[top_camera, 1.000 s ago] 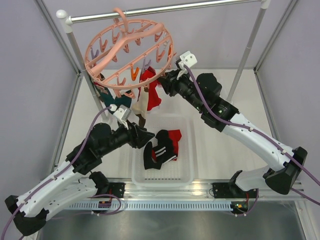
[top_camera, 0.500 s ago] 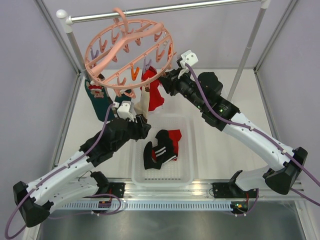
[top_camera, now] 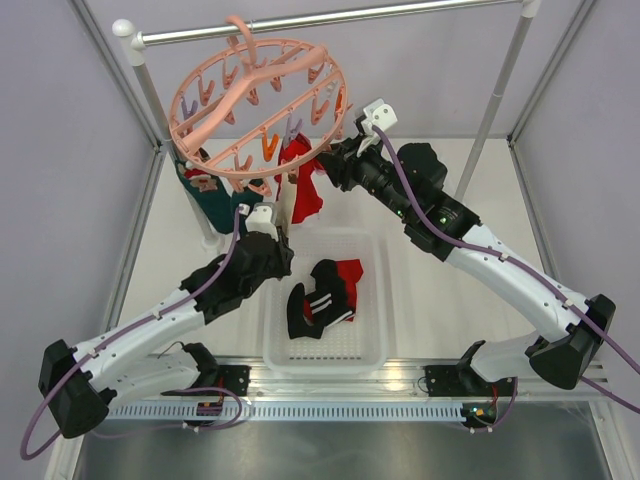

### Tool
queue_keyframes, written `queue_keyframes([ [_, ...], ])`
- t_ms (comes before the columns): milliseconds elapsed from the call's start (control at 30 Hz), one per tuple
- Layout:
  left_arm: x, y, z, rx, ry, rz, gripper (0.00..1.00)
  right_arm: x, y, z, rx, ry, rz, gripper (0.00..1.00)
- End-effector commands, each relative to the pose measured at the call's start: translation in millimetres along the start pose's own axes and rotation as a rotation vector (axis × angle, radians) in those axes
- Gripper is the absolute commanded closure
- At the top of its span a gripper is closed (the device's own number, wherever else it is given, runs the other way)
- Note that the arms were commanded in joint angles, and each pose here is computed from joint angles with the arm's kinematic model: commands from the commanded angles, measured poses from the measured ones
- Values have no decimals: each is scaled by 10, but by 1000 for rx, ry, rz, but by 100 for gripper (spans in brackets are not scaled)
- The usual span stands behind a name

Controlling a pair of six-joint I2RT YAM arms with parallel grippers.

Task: Remove the socks clipped to the hanger

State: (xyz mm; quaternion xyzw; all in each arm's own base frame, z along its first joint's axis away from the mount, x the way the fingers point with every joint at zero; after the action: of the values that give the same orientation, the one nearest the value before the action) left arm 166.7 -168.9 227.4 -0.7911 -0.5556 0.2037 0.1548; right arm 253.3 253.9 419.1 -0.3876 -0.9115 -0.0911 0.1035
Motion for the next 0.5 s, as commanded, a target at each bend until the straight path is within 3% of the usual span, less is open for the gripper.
queue_keyframes([
  [0, -57, -8, -100, -52, -18, 10, 85, 31, -14, -211, -69, 34, -8, 99],
  [100, -115, -33, -149, -64, -4, 48, 97, 38, -22, -202, -67, 38, -12, 99],
  [400, -380, -28, -246, -60, 36, 137, 98, 44, -67, -138, -48, 64, -25, 86],
  [467, -435, 4, -244, -49, 35, 138, 98, 45, -81, -99, -38, 79, -29, 78],
])
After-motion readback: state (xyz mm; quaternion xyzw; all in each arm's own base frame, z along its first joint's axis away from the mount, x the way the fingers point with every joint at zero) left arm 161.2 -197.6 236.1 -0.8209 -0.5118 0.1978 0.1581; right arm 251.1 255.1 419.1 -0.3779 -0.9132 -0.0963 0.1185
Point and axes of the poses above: each gripper's point midway between its finger pads, its own y axis out along the fingers, its own x axis along the line the jaws close on, z = x × y, the point moved 10 cm from there along -y, back along the fingers, and after that the axes turned 10 degrees about y, right-handed, at the moved point
